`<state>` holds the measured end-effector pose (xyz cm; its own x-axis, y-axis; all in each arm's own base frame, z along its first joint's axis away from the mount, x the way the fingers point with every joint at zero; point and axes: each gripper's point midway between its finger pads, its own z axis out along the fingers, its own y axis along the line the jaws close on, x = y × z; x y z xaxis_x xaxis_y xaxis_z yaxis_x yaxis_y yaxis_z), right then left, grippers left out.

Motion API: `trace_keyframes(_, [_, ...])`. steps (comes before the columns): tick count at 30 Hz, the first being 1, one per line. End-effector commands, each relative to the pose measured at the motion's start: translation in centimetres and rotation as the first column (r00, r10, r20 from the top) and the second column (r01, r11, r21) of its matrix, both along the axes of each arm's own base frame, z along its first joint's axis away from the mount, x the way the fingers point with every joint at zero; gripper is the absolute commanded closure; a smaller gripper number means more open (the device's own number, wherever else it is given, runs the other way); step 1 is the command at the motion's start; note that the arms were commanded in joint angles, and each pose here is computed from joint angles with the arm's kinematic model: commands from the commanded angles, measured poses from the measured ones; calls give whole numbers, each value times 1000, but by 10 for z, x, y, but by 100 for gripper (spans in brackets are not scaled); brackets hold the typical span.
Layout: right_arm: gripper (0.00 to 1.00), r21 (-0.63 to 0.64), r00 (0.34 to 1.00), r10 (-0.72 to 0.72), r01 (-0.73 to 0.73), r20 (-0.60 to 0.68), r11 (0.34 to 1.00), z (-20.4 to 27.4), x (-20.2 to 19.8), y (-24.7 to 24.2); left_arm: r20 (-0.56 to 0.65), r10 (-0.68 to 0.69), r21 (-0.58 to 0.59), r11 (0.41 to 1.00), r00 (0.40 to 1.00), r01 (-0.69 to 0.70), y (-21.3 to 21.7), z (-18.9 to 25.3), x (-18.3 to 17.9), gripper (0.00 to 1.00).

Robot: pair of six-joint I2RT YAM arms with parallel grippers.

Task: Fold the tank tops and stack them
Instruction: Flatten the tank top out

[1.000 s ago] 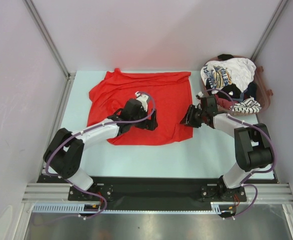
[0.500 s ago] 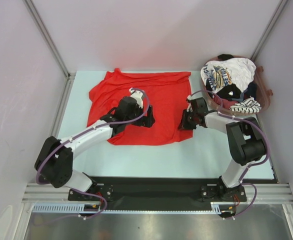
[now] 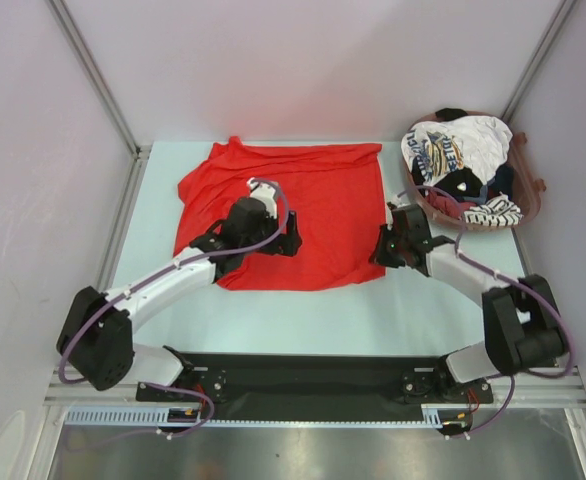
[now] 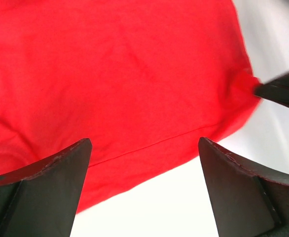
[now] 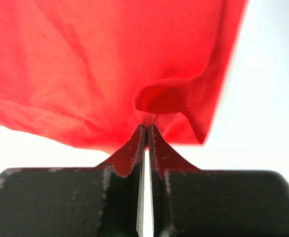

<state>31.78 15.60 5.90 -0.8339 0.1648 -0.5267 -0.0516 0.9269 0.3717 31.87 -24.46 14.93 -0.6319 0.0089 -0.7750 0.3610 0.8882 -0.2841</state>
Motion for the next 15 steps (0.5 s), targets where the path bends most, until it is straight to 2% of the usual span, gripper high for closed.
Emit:
trace_keyframes(1, [100, 0, 994, -102, 102, 48, 995, 13, -13, -15, 28, 127, -8, 992, 992, -127, 26, 10, -2, 4])
trace_keyframes(7, [100, -35, 967, -251, 253, 51, 967, 4, -49, -48, -64, 330, 49, 943, 942, -328, 87, -27, -12, 3])
trace_keyframes(13, [100, 65, 949, -314, 313, 10, 948, -2, -81, -49, -115, 477, 57, 879, 872, -473, 138, -51, -18, 2])
trace_keyframes(15, [100, 57, 932, -362, 362, -16, 930, -12, -90, -56, -127, 503, 49, 864, 855, -501, 145, -53, -19, 2])
